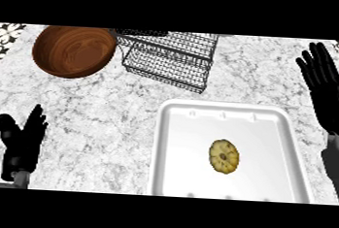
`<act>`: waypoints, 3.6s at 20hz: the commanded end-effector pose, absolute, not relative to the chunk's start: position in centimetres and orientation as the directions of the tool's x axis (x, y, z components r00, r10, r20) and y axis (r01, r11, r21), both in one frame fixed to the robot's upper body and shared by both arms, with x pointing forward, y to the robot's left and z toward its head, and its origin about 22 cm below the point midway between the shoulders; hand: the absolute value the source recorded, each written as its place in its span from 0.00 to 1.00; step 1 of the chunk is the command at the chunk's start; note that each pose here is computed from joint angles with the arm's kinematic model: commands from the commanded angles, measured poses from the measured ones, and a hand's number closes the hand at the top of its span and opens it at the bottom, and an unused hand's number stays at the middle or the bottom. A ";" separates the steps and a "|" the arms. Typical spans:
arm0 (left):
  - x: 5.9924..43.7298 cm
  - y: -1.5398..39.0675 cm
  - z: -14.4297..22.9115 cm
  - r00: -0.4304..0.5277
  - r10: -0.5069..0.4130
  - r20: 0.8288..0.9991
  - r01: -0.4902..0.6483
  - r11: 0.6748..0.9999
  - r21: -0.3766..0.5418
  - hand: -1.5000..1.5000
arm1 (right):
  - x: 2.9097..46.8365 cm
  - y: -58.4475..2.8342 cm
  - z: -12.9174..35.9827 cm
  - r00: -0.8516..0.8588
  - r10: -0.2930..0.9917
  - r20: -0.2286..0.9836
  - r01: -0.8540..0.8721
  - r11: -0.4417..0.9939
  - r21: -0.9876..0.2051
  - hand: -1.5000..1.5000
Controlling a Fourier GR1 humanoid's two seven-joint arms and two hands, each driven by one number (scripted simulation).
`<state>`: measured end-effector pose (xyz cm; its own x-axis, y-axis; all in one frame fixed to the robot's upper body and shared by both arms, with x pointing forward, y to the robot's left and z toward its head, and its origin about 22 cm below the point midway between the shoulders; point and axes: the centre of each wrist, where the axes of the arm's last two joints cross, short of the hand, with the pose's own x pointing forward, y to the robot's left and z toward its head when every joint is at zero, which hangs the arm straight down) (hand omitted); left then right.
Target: Pick the squash from the tray and place it in the tiered basket
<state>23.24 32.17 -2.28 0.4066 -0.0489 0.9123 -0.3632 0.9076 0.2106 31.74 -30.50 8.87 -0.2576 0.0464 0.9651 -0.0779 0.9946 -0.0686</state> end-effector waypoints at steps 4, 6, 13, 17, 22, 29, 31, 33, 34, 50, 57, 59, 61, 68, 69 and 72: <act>25.7 26.3 0.1 0.149 -0.141 0.979 -0.060 0.987 0.152 0.50 | 30.9 -20.8 7.1 -0.296 0.278 0.914 -0.181 0.923 -0.340 0.00; 26.8 24.6 1.8 0.027 -0.161 0.987 0.086 0.984 0.158 0.50 | 30.2 -18.0 5.5 -0.299 0.377 0.876 -0.249 0.856 -0.453 0.00; 25.6 23.4 -1.6 0.041 -0.101 0.994 0.181 0.979 0.092 0.50 | 26.0 -7.4 1.6 -0.444 0.439 0.781 -0.138 0.828 -0.544 0.00; 25.5 23.3 -1.1 0.045 -0.113 0.993 0.182 0.978 0.103 0.50 | 24.8 -6.1 4.1 -0.485 0.602 0.635 -0.055 0.704 -0.709 0.00; 25.0 23.8 -2.5 0.075 -0.120 0.990 0.168 0.980 0.106 0.50 | 26.5 -7.8 5.1 -0.392 0.872 0.293 0.028 0.329 -0.944 0.00; 25.6 24.3 -2.0 0.066 -0.117 0.991 0.152 0.983 0.106 0.50 | 24.8 -6.3 5.3 -0.248 0.951 -0.186 -0.081 -0.212 -0.974 0.00; 25.8 24.2 -1.9 0.050 -0.112 0.992 0.147 0.984 0.103 0.50 | 23.1 -3.9 5.7 -0.230 0.941 -0.248 -0.139 -0.284 -0.949 0.00; 26.4 24.5 -1.4 0.047 -0.106 0.993 0.158 0.983 0.098 0.50 | 21.3 -2.3 7.4 -0.226 0.931 -0.286 -0.178 -0.329 -0.928 0.00; 26.0 24.5 -1.2 0.047 -0.105 0.993 0.165 0.982 0.096 0.50 | 20.7 -0.9 8.6 -0.185 0.937 -0.297 -0.175 -0.329 -0.928 0.00; 26.1 24.5 -1.8 0.030 -0.079 0.996 0.163 0.984 0.073 0.50 | 18.4 -0.7 9.1 0.064 0.900 -0.430 -0.181 -0.414 -0.892 0.00; 26.0 23.4 -3.2 0.015 -0.097 0.995 0.192 0.977 0.092 0.50 | 18.5 -2.3 5.9 0.087 0.918 -0.387 -0.239 -0.357 -0.903 0.00; 26.2 24.9 -0.7 0.033 -0.105 0.994 0.190 0.977 0.097 0.50 | 18.6 -3.4 6.9 0.090 0.924 -0.371 -0.230 -0.343 -0.910 0.00; 25.9 22.9 -1.0 0.023 -0.092 0.996 0.187 0.979 0.086 0.50 | 18.4 -2.8 6.9 0.109 0.914 -0.391 -0.225 -0.361 -0.905 0.00; 26.4 22.9 -2.0 0.020 -0.097 0.995 0.198 0.976 0.092 0.50 | 19.4 -6.3 5.7 0.169 0.900 -0.402 -0.251 -0.355 -0.900 0.00; 26.5 22.8 -1.9 0.016 -0.106 0.994 0.173 0.980 0.102 0.50 | 20.1 -6.5 5.4 0.176 0.907 -0.382 -0.260 -0.332 -0.907 0.00; 26.8 23.5 -2.4 0.024 -0.094 0.995 0.202 0.976 0.087 0.50 | 20.1 -4.5 4.0 0.171 0.902 -0.396 -0.261 -0.346 -0.901 0.00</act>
<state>26.98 23.56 -1.65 0.0233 -0.0974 0.9950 0.1873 0.9780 0.0913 20.14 -5.78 5.37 0.0907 0.9201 -0.3811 -0.2492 -0.3495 -0.9032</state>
